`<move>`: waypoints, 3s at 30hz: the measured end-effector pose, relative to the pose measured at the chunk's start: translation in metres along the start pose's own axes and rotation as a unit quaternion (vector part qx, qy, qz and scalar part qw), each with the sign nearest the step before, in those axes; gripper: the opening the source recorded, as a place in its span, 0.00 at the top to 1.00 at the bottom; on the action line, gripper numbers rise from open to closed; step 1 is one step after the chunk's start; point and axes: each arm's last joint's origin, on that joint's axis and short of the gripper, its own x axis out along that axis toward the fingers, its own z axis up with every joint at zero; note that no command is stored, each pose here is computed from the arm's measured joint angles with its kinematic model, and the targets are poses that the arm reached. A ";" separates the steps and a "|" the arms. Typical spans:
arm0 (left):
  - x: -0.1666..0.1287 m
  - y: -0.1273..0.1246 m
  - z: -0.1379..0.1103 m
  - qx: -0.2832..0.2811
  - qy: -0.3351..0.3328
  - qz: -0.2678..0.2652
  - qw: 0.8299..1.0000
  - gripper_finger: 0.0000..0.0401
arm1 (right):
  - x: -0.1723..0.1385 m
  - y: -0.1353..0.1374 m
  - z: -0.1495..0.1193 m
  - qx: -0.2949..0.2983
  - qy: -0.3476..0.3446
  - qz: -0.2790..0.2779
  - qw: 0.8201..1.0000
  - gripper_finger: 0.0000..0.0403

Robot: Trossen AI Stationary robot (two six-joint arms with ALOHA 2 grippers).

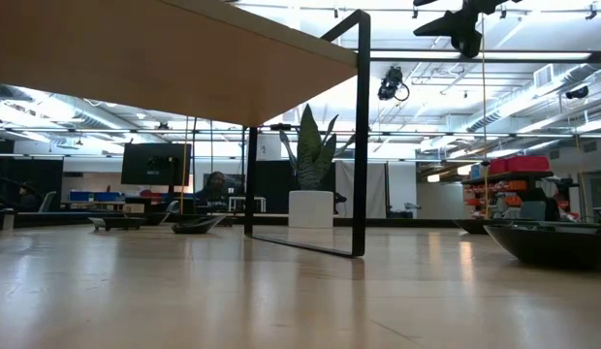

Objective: Pick & Place Mini shaped plates
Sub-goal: Stack the black square plate on top of the black square plate on the shelf

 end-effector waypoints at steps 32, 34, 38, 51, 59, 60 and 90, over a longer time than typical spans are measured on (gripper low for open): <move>0.093 0.068 -0.039 -0.104 0.185 -0.055 0.976 0.30 | 0.000 0.000 0.000 -0.024 -0.001 0.000 1.000 0.48; 0.104 0.067 -0.047 -0.103 0.194 -0.053 0.974 0.30 | 0.000 0.000 0.000 -0.024 -0.001 0.000 1.000 0.48; 0.122 0.065 -0.057 -0.104 0.185 -0.054 0.976 0.30 | 0.000 0.000 0.000 -0.024 -0.001 0.000 1.000 0.48; 0.154 0.075 -0.078 -0.143 0.174 -0.049 0.973 0.30 | 0.000 0.000 0.000 -0.024 0.000 0.000 1.000 0.48; 0.156 0.079 -0.076 -0.211 0.156 -0.038 0.964 0.30 | 0.000 0.000 0.000 -0.024 0.000 0.000 1.000 0.48; 0.156 0.079 -0.076 -0.223 0.157 -0.036 0.961 0.30 | 0.000 0.000 0.000 -0.024 0.000 0.000 1.000 0.48; 0.171 0.076 -0.077 -0.313 0.194 -0.010 0.930 0.31 | 0.000 0.000 0.000 -0.026 -0.001 0.000 1.000 0.48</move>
